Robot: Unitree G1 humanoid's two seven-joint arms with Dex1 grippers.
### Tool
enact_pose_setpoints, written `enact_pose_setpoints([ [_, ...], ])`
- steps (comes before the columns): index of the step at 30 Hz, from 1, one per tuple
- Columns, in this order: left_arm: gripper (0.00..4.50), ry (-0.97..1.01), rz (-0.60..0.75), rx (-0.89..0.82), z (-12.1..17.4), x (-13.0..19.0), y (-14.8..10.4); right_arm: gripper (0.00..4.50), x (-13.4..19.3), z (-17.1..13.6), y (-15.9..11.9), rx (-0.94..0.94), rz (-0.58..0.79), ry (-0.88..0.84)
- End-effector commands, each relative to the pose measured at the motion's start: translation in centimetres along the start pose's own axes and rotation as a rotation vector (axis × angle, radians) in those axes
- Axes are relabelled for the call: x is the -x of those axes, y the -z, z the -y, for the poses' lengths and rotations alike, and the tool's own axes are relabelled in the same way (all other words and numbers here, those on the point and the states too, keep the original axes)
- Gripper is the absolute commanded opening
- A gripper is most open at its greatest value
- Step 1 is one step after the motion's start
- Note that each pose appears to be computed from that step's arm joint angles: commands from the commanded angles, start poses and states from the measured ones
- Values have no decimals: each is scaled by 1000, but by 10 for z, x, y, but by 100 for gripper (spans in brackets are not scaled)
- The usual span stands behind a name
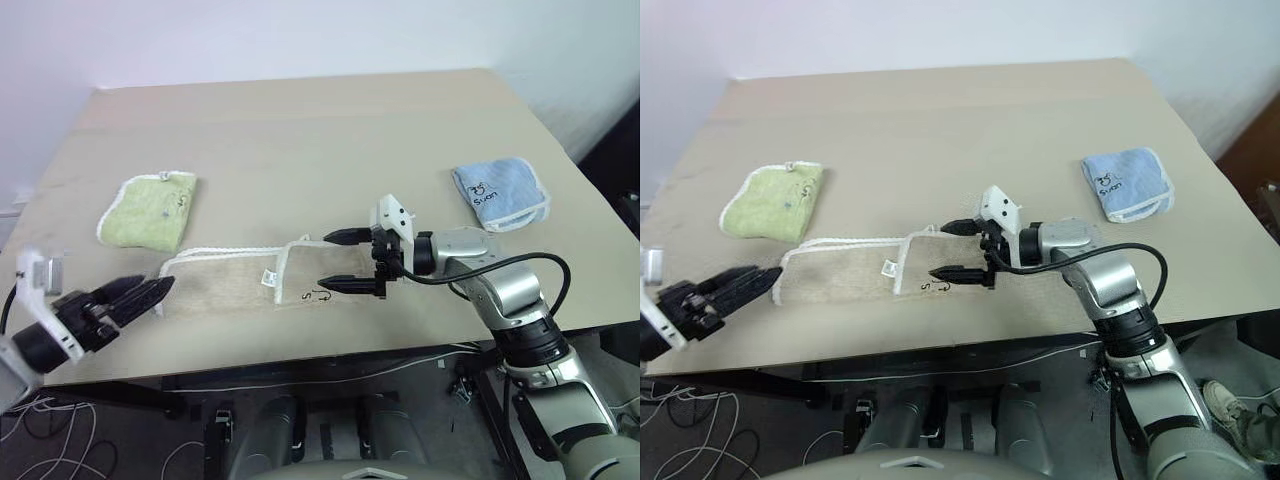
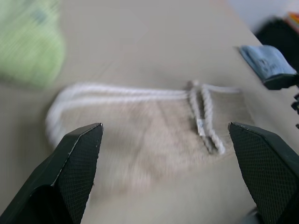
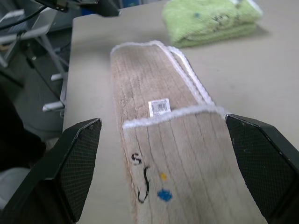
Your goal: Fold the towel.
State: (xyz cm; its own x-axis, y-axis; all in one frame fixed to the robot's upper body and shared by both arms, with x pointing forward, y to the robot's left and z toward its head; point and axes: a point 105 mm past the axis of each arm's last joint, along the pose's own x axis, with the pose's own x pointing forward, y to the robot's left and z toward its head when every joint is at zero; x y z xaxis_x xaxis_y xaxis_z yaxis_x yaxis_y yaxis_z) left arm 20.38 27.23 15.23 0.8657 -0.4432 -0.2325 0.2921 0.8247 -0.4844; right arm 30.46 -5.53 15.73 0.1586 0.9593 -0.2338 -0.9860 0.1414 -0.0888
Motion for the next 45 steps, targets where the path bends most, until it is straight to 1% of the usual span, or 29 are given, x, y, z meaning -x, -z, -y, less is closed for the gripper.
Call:
enact_pose_setpoints([
  [1,450,-12,103,66,10,11,-10,446,3,4,-9,71,-3,-9],
  [4,450,-60,111,224,5,12,0,446,3,7,-7,88,-20,-15],
  [5,450,-82,94,269,3,10,6,446,3,8,-6,97,-28,-15],
  [8,450,-151,44,372,-5,2,22,446,5,11,-4,108,-44,-9],
  [12,450,-202,14,468,-12,-4,29,446,8,12,-4,114,-53,0],
  [17,450,-237,47,548,-26,-21,26,446,18,15,-2,117,-71,38],
  [23,450,-258,28,612,-34,-31,29,446,23,16,-1,116,-76,66],
  [25,450,-259,4,613,-34,-33,32,446,24,16,0,118,-80,77],
  [32,450,-260,36,650,-38,-35,31,446,26,18,3,112,-86,104],
  [35,389,-246,30,654,-37,-39,31,450,25,18,2,105,-75,111],
  [38,284,-242,22,653,-36,-41,31,450,26,18,2,104,-76,115],
  [39,257,-243,21,654,-36,-42,31,450,26,18,2,103,-76,117],
  [45,36,-233,41,658,-37,-42,26,450,29,20,2,104,-79,135],
])
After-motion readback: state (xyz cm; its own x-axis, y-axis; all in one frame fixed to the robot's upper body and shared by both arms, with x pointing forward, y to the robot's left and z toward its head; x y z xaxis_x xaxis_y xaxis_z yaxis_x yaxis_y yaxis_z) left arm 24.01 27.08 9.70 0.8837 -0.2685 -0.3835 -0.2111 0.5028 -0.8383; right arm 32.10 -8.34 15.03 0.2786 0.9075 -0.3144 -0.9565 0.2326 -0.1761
